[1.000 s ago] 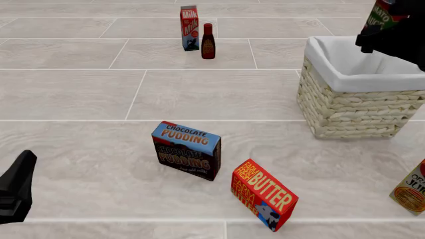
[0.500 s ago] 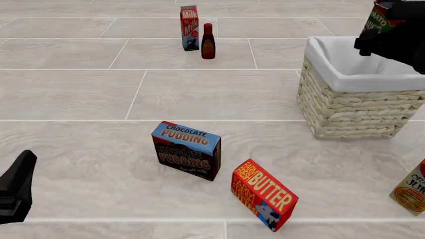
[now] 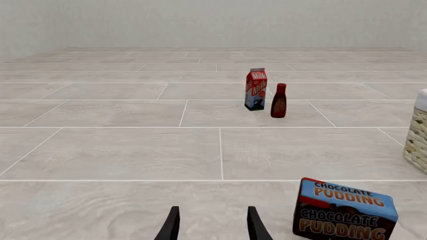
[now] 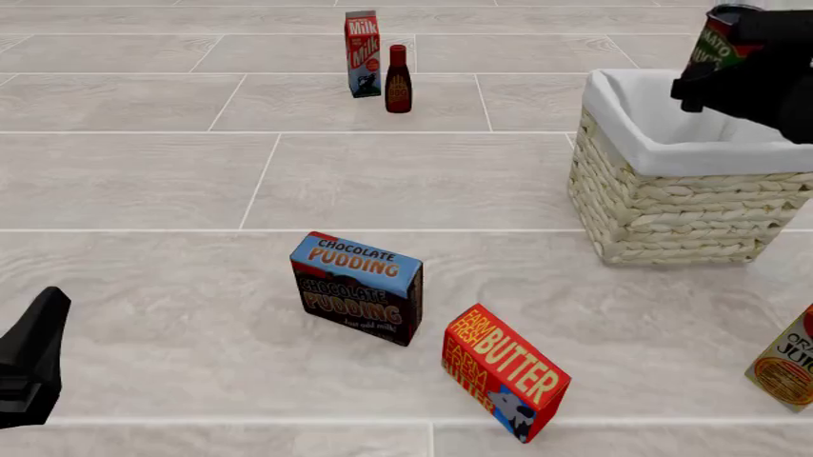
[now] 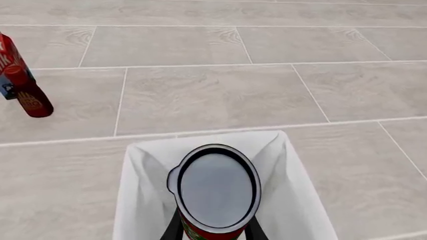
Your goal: Pick the tomato sauce and place it in the basket.
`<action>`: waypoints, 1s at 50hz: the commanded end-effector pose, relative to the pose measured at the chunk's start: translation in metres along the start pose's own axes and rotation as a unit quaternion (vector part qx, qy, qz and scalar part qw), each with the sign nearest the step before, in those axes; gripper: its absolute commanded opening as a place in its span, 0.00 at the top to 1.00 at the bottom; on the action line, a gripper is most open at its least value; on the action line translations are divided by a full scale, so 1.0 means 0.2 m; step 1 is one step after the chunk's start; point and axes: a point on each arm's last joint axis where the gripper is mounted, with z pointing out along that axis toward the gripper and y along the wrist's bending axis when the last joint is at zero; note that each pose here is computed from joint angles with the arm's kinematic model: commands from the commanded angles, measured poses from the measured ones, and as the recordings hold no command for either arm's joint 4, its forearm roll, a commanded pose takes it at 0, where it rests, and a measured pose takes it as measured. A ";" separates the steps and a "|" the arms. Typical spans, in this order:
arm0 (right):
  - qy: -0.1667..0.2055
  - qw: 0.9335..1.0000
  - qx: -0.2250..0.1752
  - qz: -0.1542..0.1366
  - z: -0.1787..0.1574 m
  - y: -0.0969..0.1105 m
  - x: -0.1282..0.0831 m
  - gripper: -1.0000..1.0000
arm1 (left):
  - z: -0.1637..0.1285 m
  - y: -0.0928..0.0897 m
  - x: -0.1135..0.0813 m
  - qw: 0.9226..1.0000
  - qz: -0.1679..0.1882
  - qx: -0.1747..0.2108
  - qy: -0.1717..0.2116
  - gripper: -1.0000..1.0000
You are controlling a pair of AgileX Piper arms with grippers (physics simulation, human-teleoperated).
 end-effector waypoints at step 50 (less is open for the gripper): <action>0.026 0.999 -0.003 -0.020 0.14 0.00 0.11 1.00 | 0.00 0.00 0.00 1.000 0.000 0.000 0.000 0.00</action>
